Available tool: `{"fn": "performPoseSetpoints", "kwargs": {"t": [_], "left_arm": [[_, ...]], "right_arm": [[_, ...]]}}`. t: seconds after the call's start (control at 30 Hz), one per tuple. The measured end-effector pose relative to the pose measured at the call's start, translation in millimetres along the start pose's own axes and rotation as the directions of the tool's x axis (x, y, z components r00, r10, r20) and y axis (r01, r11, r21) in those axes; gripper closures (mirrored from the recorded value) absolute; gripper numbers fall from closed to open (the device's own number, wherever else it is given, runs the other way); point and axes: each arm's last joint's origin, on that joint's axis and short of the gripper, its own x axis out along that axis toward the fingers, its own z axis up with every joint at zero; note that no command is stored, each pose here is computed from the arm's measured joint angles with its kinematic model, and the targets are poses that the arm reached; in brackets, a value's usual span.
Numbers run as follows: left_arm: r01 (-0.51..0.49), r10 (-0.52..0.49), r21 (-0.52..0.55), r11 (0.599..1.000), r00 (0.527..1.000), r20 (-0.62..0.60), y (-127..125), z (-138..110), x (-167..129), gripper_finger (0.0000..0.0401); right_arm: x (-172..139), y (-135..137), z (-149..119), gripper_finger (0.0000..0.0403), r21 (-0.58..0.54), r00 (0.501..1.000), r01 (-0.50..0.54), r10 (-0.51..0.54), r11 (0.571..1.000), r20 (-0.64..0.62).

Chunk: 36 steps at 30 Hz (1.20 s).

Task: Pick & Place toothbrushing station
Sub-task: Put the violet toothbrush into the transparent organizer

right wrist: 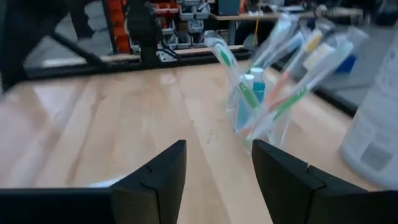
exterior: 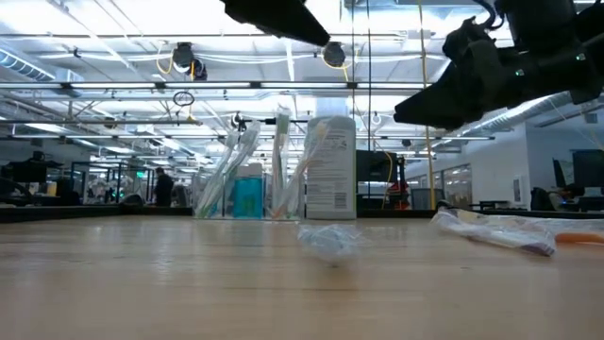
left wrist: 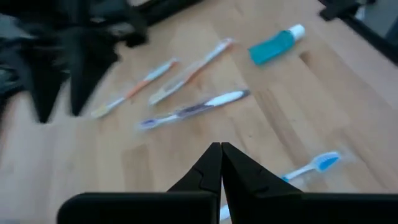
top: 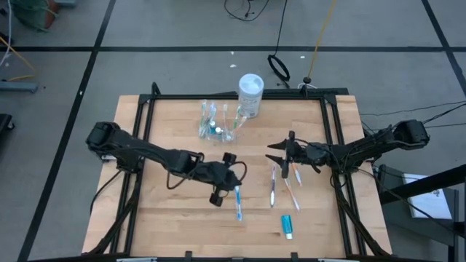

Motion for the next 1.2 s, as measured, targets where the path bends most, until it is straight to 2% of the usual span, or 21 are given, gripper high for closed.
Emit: {"fn": "performPoseSetpoints", "kwargs": {"t": [0.1,0.17,0.2,0.27,0.33,0.4,0.5,0.57,0.67,0.8,0.87,0.93,1.2], "left_arm": [[-0.023,0.023,0.015,1.000,0.999,-0.035,-1.0,-0.6,-9.4,0.0381],[-0.023,0.022,-0.004,1.000,0.999,-0.035,-2.0,0.8,-16.0,0.0385],[-0.020,0.019,-0.018,1.000,0.999,-0.041,-2.6,0.8,-19.3,0.0389],[-0.021,0.020,-0.033,0.999,0.999,-0.028,-2.5,3.3,-26.7,0.0397],[-0.030,0.028,-0.038,0.999,0.998,-0.049,-1.5,2.5,-35.8,0.0396],[-0.076,0.074,-0.064,0.995,0.997,-0.037,1.6,5.0,-44.3,0.0390],[-0.126,0.121,-0.118,0.985,0.992,-0.047,7.3,4.8,-53.4,0.0384],[-0.128,0.119,-0.160,0.979,0.991,-0.064,9.4,2.5,-53.4,0.0383],[-0.128,0.110,-0.208,0.970,0.989,-0.095,9.3,-0.9,-51.1,0.0387],[-0.120,0.094,-0.203,0.972,0.987,-0.133,5.3,-5.0,-49.1,0.0398],[-0.118,0.092,-0.206,0.971,0.987,-0.131,4.3,-5.6,-48.5,0.0395],[-0.117,0.092,-0.216,0.969,0.988,-0.125,3.3,-5.2,-48.4,0.0388],[-0.115,0.092,-0.228,0.967,0.990,-0.109,2.3,-3.6,-48.3,0.0381]], "right_arm": [[0.0,0.4,1.3,0.0227,-0.081,1.000,-0.009,0.010,0.997,0.013],[0.0,1.9,0.5,0.0227,-0.128,0.998,-0.065,0.065,0.990,0.001],[0.3,3.4,-0.5,0.0227,-0.124,0.995,-0.099,0.099,0.987,-0.007],[1.5,6.2,-2.2,0.0229,-0.046,0.990,-0.141,0.141,0.989,-0.016],[3.7,7.8,-3.3,0.0233,0.009,0.989,-0.142,0.142,0.990,-0.035],[6.1,10.0,-4.8,0.0235,0.010,0.987,-0.131,0.132,0.991,-0.089],[12.9,13.5,-7.2,0.0236,0.021,0.966,-0.073,0.076,0.997,-0.248],[14.0,13.8,-6.0,0.0234,0.033,0.927,-0.030,0.040,0.999,-0.374],[12.7,11.6,-5.1,0.0232,0.068,0.877,0.089,-0.046,0.994,-0.478],[9.0,8.3,-12.1,0.0228,0.169,0.846,0.219,-0.101,0.961,-0.524],[7.9,8.2,-18.1,0.0223,0.220,0.825,0.243,-0.082,0.945,-0.559],[4.2,6.9,-26.1,0.0216,0.207,0.792,0.249,-0.076,0.946,-0.606],[1.1,3.7,-40.4,0.0188,0.292,0.786,0.320,-0.081,0.901,-0.613]]}}
